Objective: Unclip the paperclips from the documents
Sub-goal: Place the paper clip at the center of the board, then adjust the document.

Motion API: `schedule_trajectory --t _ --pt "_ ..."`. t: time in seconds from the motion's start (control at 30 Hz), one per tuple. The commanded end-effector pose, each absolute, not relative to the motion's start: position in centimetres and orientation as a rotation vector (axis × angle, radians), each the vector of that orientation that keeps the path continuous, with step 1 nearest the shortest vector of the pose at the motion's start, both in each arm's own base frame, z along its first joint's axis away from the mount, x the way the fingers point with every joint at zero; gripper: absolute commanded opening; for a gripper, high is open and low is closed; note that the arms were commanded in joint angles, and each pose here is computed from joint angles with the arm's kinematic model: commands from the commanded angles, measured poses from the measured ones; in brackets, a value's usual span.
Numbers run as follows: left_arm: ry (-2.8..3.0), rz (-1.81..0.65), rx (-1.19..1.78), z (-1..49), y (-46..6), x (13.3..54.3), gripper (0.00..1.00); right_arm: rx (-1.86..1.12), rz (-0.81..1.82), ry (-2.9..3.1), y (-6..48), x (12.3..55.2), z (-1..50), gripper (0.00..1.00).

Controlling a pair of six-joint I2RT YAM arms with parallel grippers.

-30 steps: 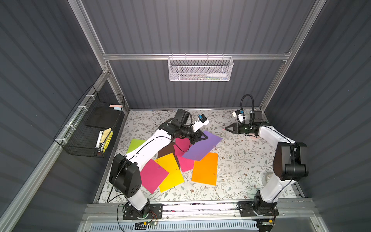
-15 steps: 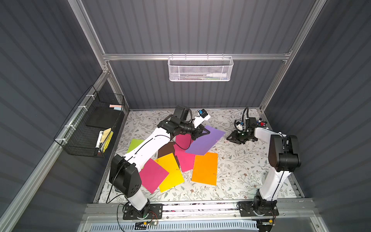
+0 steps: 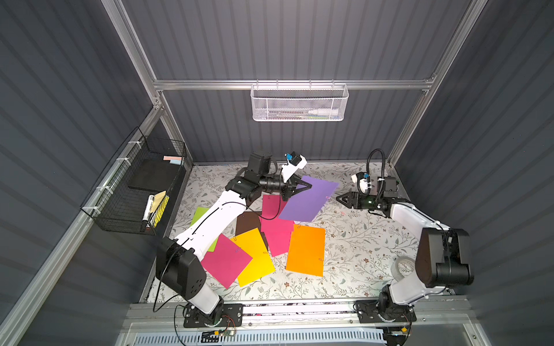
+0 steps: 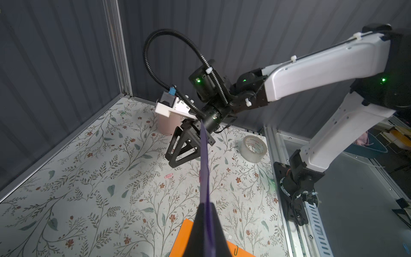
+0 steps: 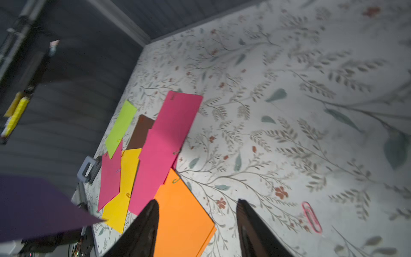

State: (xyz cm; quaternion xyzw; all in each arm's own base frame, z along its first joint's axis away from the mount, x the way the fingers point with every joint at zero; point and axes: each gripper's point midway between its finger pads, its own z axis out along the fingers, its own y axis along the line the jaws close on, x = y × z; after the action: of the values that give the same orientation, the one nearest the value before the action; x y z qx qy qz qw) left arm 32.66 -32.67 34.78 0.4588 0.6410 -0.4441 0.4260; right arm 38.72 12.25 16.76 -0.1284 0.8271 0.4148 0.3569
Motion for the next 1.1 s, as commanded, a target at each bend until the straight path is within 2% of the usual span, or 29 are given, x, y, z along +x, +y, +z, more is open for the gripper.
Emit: schedule_trajectory --t 0.0,0.17,0.4,0.63,0.67,0.77,0.87,1.07 --pt "1.526 -1.172 1.167 36.8 -32.2 31.6 0.0 -0.59 1.22 1.758 14.5 36.7 22.6 0.6" --pt "1.51 -1.197 1.175 37.2 -31.9 31.5 0.0 -0.777 1.332 1.584 16.8 34.2 25.5 0.61" --pt "1.497 -1.226 1.185 37.3 -32.0 31.3 0.0 -0.88 1.328 1.5 19.9 33.5 27.9 0.61" --pt "1.515 -1.204 1.165 37.4 -31.9 31.7 0.0 -0.931 1.348 1.487 20.5 32.6 28.8 0.5" --pt "1.519 -1.201 1.163 37.3 -31.8 31.8 0.0 -0.936 1.354 1.501 20.5 32.4 28.6 0.5" --pt "1.517 -1.201 1.161 37.5 -31.6 31.7 0.0 -0.911 1.28 1.566 19.7 32.3 27.4 0.62" --pt "1.526 -1.194 1.152 37.6 -31.2 31.7 0.0 -0.857 1.222 1.579 17.8 32.6 27.5 0.69" --pt "1.529 -1.186 1.137 38.0 -30.4 31.8 0.0 -0.848 1.217 1.584 16.5 32.5 27.6 0.72"
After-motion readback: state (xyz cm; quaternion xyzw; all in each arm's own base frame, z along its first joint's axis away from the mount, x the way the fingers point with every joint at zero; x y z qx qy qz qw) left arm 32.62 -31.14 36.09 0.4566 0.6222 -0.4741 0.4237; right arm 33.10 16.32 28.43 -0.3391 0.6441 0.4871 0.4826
